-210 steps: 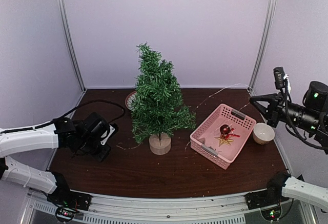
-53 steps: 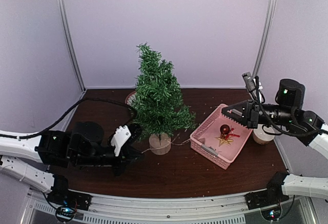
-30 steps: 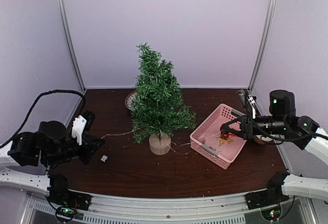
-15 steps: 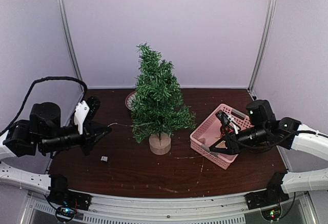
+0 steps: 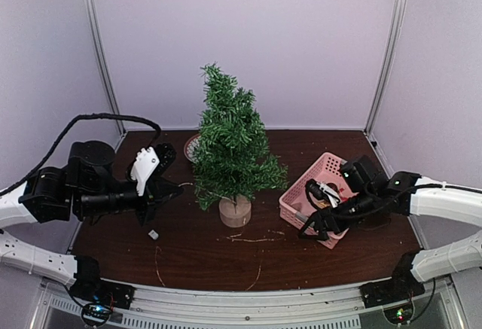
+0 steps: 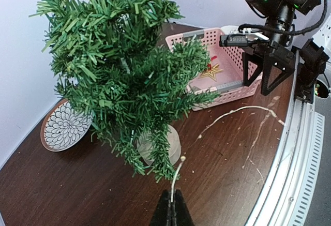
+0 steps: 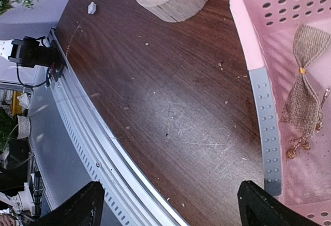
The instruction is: Decorate the small christmas tree
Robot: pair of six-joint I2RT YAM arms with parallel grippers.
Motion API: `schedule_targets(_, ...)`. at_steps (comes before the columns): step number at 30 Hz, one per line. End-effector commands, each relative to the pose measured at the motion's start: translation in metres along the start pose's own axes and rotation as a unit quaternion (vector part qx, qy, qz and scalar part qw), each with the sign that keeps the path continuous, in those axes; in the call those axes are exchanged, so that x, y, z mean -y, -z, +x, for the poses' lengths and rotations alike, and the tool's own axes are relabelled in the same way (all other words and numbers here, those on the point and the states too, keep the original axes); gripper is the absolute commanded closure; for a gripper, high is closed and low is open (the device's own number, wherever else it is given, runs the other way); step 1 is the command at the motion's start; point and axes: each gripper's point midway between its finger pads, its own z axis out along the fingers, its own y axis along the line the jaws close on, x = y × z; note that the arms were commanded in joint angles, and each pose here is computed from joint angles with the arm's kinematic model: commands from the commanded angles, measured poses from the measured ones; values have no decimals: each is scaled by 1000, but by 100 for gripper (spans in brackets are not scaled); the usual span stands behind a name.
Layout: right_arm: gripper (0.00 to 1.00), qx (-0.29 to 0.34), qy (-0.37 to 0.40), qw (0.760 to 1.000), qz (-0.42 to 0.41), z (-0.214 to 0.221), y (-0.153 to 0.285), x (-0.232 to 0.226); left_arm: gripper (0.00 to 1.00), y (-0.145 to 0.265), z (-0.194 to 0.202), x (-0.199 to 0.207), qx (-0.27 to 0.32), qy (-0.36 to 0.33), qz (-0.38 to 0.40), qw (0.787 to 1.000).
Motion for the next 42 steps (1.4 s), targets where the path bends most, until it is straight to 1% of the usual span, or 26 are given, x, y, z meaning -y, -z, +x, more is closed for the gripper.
schedule_targets(1,4,-23,-32,999,26,8,-13,14,100,0,-22,3,34,-3,14,999)
schedule_targets(4,1,-38,-40,997,58,12,-20,29,100,-3,-24,7,31,-10,23,999)
schedule_targets(6,1,-40,-42,995,81,9,-22,39,100,-5,-26,9,30,-11,27,999)
schedule_targets(15,1,32,-58,990,124,-44,-3,91,100,-15,-24,10,20,-14,30,999)
schedule_targets(17,1,43,-50,990,128,-57,1,98,100,-18,-23,9,15,-14,27,999)
schedule_targets(19,3,53,-31,990,127,-72,4,98,100,-21,-23,8,11,-12,26,1000)
schedule_targets(23,8,117,31,990,67,-102,16,63,100,-26,-26,9,9,-11,27,1000)
schedule_targets(26,8,152,100,983,20,-105,29,19,100,-27,-32,7,11,-10,26,1000)
schedule_targets(28,7,161,136,978,3,-99,35,-5,100,-29,-32,9,10,-13,31,999)
schedule_targets(33,7,173,188,966,-38,-85,52,-53,100,-35,-33,20,-4,-32,56,998)
schedule_targets(37,8,188,222,954,-75,-80,70,-88,100,-31,-47,27,12,-37,81,996)
schedule_targets(42,8,174,243,949,-102,-77,68,-115,100,-23,-69,30,38,-38,95,994)
